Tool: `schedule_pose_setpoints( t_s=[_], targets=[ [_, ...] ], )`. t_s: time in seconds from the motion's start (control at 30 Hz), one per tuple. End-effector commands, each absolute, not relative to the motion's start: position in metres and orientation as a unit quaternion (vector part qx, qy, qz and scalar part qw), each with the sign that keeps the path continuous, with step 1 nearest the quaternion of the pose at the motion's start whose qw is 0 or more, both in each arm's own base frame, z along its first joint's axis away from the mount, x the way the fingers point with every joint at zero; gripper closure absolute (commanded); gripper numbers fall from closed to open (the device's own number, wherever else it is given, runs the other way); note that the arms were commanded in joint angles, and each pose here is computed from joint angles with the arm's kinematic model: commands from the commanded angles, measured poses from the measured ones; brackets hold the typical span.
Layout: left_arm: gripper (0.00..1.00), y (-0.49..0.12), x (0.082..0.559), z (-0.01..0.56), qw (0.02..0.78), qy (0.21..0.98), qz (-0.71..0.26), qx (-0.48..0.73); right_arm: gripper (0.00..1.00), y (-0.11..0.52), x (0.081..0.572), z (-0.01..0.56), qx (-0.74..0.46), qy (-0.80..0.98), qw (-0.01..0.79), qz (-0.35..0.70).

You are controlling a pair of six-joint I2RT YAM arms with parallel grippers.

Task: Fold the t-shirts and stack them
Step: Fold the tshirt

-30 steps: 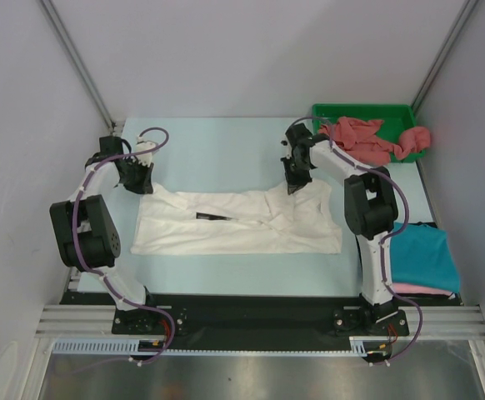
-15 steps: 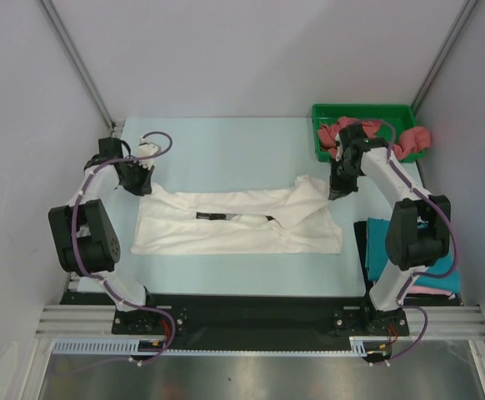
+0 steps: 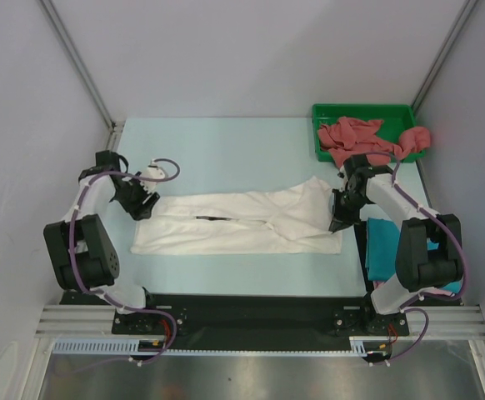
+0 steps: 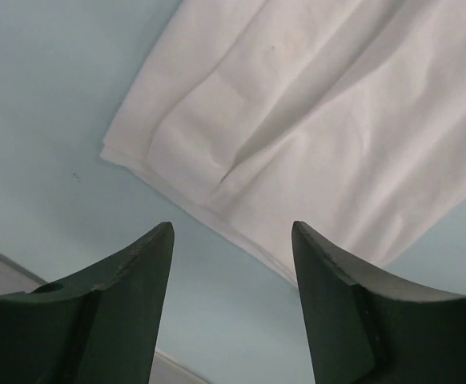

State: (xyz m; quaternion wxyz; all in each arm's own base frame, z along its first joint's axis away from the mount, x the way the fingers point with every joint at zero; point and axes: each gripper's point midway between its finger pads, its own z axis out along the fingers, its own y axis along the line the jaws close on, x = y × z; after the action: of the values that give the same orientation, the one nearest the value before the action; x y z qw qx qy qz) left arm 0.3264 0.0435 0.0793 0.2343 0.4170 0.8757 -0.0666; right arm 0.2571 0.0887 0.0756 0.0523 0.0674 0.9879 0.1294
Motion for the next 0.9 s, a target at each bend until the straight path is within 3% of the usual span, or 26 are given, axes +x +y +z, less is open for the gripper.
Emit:
schedule_pose_setpoints(
  t_s=[0.0,0.17,0.2,0.23,0.3,0.6,0.8,0.87],
  targets=[
    [0.33,0.042,0.319,0.111,0.25,0.824,-0.033,0.507,1.0,0.096,0.274,0.086,0.07,0.981,0.091,0.154],
    [0.35,0.026,0.356,0.114,0.286,0.801,0.027,0.526,1.0,0.095,0.278,0.082,0.067,0.982,0.094,0.152],
    [0.39,0.023,0.359,0.107,0.28,0.804,0.011,0.525,1.0,0.095,0.279,0.081,0.066,0.981,0.095,0.153],
    [0.53,0.02,0.364,0.113,0.273,0.809,-0.008,0.521,1.0,0.094,0.279,0.08,0.066,0.982,0.095,0.153],
    [0.62,0.021,0.371,0.095,0.222,0.826,-0.05,0.516,1.0,0.094,0.282,0.079,0.065,0.981,0.099,0.153],
    [0.52,0.021,0.376,0.06,0.141,0.822,-0.084,0.545,1.0,0.095,0.283,0.075,0.066,0.981,0.098,0.153],
    [0.54,0.008,0.366,0.04,0.117,0.822,-0.114,0.546,1.0,0.094,0.283,0.072,0.066,0.982,0.094,0.151],
    [0.58,0.009,0.366,0.035,0.117,0.823,-0.11,0.544,1.0,0.093,0.283,0.073,0.065,0.982,0.094,0.15]
  ],
)
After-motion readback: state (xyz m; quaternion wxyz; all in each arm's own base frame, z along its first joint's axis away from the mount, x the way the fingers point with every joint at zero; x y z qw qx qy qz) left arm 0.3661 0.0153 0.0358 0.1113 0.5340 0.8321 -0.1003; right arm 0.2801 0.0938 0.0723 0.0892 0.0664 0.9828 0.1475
